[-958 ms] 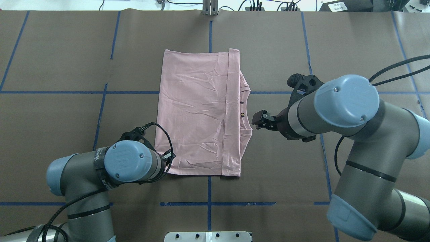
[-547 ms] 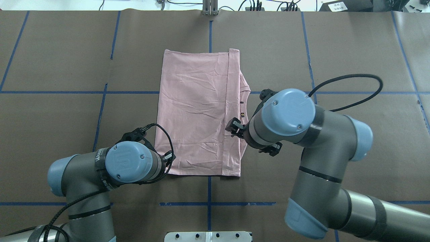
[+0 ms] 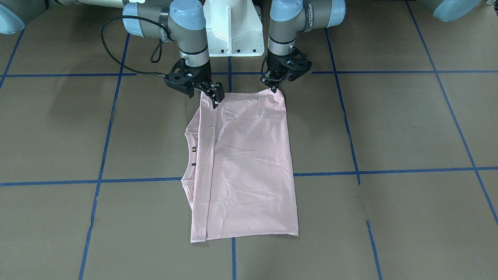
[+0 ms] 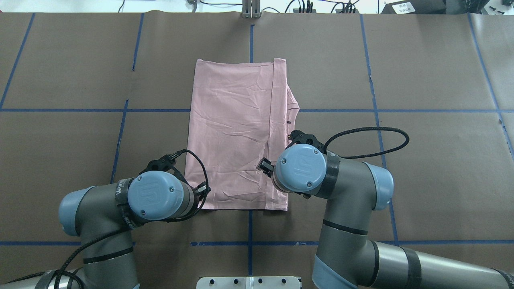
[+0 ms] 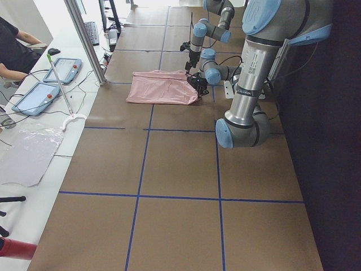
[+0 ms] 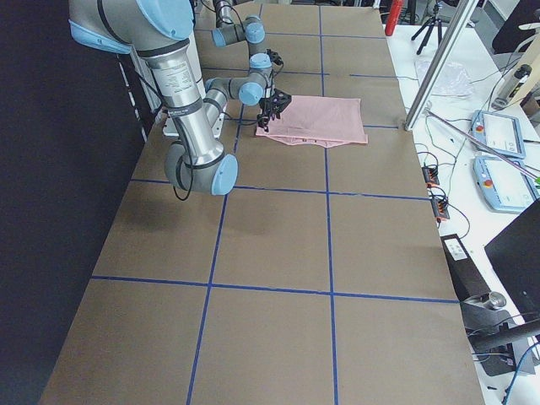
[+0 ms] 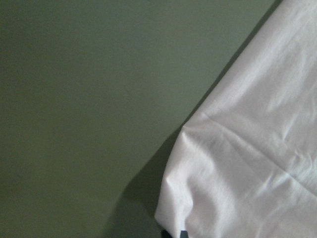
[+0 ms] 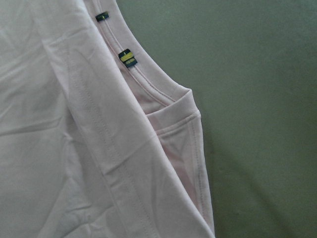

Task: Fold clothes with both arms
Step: 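Lower both grippers and grasp the shirt edge nearest the robot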

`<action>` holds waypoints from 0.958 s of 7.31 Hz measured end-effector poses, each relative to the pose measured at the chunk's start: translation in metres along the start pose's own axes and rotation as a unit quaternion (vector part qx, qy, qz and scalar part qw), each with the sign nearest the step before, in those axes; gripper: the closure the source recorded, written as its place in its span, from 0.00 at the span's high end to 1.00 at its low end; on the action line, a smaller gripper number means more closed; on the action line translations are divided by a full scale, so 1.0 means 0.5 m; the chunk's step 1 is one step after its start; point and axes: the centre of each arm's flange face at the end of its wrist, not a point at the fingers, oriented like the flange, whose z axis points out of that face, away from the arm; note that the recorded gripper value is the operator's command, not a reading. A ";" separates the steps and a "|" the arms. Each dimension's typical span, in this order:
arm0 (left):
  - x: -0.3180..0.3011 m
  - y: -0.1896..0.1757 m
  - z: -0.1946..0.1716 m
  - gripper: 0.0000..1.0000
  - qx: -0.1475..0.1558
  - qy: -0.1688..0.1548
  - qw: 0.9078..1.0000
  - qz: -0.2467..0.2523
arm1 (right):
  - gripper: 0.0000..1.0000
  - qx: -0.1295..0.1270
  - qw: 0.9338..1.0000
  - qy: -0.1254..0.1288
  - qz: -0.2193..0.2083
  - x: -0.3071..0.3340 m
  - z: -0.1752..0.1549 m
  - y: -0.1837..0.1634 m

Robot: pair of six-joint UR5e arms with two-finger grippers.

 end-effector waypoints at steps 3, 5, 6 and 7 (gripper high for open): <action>-0.002 0.002 0.001 0.00 -0.002 -0.001 1.000 0.000 | 0.99 0.000 1.000 0.015 -0.002 -0.002 0.040 0.034; -0.003 0.003 0.000 0.00 -0.003 -0.001 1.000 0.000 | 0.87 0.002 1.000 0.023 -0.003 0.003 0.053 0.034; -0.003 0.003 -0.002 0.00 -0.003 0.000 1.000 0.000 | 0.88 0.003 1.000 0.027 -0.004 0.008 0.058 0.032; -0.002 0.003 -0.004 0.00 -0.003 0.001 1.000 0.000 | 0.88 0.004 1.000 0.029 -0.004 0.010 0.062 0.031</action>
